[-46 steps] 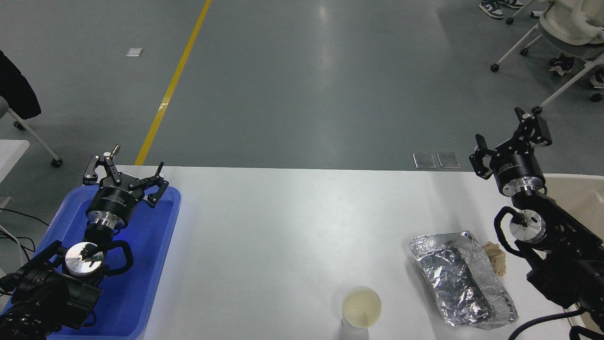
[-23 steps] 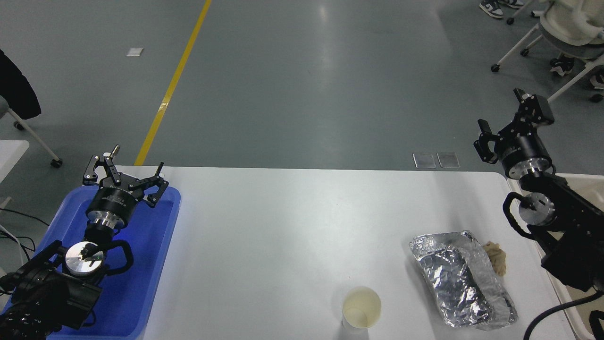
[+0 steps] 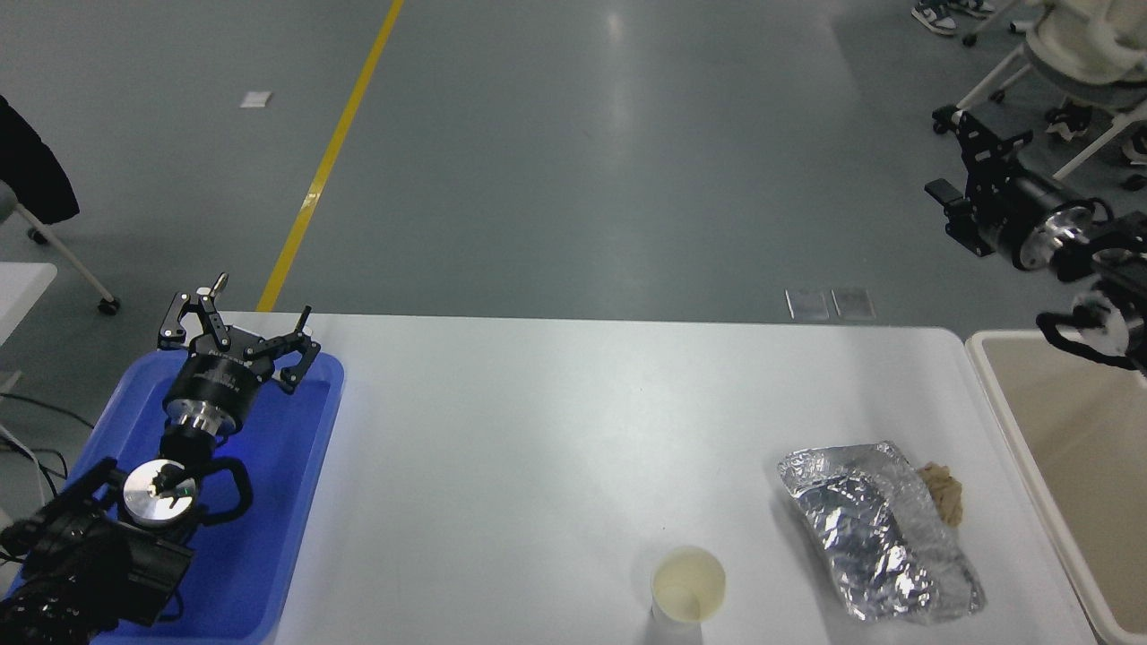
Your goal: Pick up paper cup place in dustbin
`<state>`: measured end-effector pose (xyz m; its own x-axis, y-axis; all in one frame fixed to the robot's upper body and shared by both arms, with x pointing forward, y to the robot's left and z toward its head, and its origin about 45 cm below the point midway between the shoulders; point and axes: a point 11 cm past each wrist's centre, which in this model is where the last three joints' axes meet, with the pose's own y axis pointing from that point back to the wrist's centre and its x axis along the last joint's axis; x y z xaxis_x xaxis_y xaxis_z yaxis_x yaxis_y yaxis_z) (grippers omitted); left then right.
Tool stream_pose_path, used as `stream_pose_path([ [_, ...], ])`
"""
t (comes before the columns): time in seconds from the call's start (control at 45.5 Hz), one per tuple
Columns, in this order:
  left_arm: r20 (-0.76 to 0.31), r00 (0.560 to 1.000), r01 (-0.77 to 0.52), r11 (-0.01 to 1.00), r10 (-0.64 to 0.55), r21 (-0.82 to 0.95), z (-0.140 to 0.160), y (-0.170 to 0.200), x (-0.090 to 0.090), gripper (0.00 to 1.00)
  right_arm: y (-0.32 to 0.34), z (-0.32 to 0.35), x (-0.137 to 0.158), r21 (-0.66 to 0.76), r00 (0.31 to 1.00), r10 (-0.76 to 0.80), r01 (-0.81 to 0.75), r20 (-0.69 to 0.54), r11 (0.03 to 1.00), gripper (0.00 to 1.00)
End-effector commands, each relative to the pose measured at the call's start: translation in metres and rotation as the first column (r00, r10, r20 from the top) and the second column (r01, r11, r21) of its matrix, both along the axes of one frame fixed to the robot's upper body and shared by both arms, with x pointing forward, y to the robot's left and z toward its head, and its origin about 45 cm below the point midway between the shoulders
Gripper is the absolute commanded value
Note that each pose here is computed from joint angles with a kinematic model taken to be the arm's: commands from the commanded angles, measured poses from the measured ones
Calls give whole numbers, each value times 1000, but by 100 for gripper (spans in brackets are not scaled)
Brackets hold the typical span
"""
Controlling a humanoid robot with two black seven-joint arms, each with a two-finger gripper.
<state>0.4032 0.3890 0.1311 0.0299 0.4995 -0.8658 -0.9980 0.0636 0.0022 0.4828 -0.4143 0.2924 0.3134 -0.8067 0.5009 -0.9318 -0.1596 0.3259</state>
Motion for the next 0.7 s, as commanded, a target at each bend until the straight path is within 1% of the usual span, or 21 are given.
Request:
stream_pose_path([
  [0.0,0,1000,0,1000,0,0,0,0,0,100,-29,37,-6,-338,981,-76,11,-177,941,100],
  [0.044,-1,1000,-1,1000,1,1,0,0,0,100,-32,41,-10,-395,968,-104,6,-227,919,100],
  [0.154,-1,1000,-1,1000,1,1,0,0,0,100,-30,48,-16,-473,936,-140,-32,-324,880,100],
  [0.308,0,1000,0,1000,0,0,0,0,0,100,-22,63,-21,-561,905,-155,-105,-396,821,100],
  [0.505,0,1000,0,1000,0,0,0,0,0,100,10,84,-30,-572,867,-88,-244,-491,783,100],
  [0.681,0,1000,0,1000,0,0,0,0,0,100,51,101,-40,-522,809,11,-390,-588,758,100],
])
